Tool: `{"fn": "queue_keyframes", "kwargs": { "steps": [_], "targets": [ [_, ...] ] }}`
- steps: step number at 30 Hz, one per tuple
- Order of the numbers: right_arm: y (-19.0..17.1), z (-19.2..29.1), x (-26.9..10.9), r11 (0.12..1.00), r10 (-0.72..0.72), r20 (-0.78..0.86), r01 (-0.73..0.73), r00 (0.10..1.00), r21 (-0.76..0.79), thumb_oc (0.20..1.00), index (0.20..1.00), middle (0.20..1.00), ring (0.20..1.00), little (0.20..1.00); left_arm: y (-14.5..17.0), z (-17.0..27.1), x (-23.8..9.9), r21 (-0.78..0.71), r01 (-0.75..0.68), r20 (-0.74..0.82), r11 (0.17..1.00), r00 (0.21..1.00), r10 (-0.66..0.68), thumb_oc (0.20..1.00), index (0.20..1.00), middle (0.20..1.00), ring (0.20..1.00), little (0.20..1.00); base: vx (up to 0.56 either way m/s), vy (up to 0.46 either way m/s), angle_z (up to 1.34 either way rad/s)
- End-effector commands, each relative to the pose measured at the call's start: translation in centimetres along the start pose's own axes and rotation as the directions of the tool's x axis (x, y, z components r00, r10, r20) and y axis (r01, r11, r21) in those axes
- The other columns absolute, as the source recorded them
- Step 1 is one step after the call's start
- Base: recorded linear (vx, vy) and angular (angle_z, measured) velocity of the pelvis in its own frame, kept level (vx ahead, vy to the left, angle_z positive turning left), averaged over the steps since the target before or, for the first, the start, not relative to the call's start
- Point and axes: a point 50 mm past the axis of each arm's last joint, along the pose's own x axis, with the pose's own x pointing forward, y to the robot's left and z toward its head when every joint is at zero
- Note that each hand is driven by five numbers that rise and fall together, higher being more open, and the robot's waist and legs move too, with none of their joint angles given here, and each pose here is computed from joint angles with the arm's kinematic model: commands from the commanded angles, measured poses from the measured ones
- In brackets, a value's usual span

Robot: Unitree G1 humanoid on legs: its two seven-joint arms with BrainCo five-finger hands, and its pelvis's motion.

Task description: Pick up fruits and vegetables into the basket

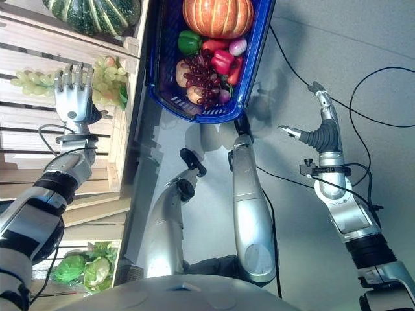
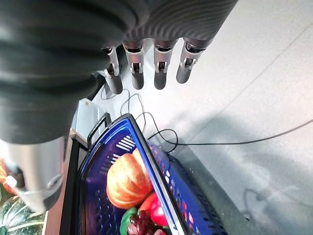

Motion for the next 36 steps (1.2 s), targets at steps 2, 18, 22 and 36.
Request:
{"fn": "queue_keyframes", "kwargs": {
  "steps": [2,18,22,36],
  "targets": [
    [0.3,1.1,-0.4,0.995,-0.041,0.058,0.036,0.997,0.091,1.000,1.000,1.000,1.000,1.000,-0.1,-3.7,-0.5,0.098,0.001,-0.102,0.995,0.995,0.009,1.000,1.000,1.000,1.000,1.000,0.00,-0.008,-0.02],
    [0.8,0.8,0.0,0.986,-0.071,0.042,0.064,0.997,0.154,1.000,1.000,1.000,1.000,1.000,-0.2,-4.4,0.2,0.177,0.052,-0.199,0.983,0.980,-0.016,1.000,1.000,1.000,1.000,1.000,0.00,-0.008,-0.01],
    [1.0,0.8,0.1,0.985,-0.074,0.042,0.066,0.996,0.162,1.000,1.000,1.000,1.000,1.000,-0.1,-4.8,0.4,0.167,0.059,-0.256,0.984,0.967,-0.014,1.000,1.000,1.000,1.000,1.000,0.00,0.000,0.00],
    [1.1,0.3,0.6,0.978,-0.088,0.018,0.083,0.996,0.193,1.000,1.000,1.000,1.000,1.000,1.0,-5.8,1.8,0.204,0.059,-0.322,0.977,0.947,0.010,1.000,1.000,1.000,1.000,1.000,0.00,-0.007,0.01]
  ]
}}
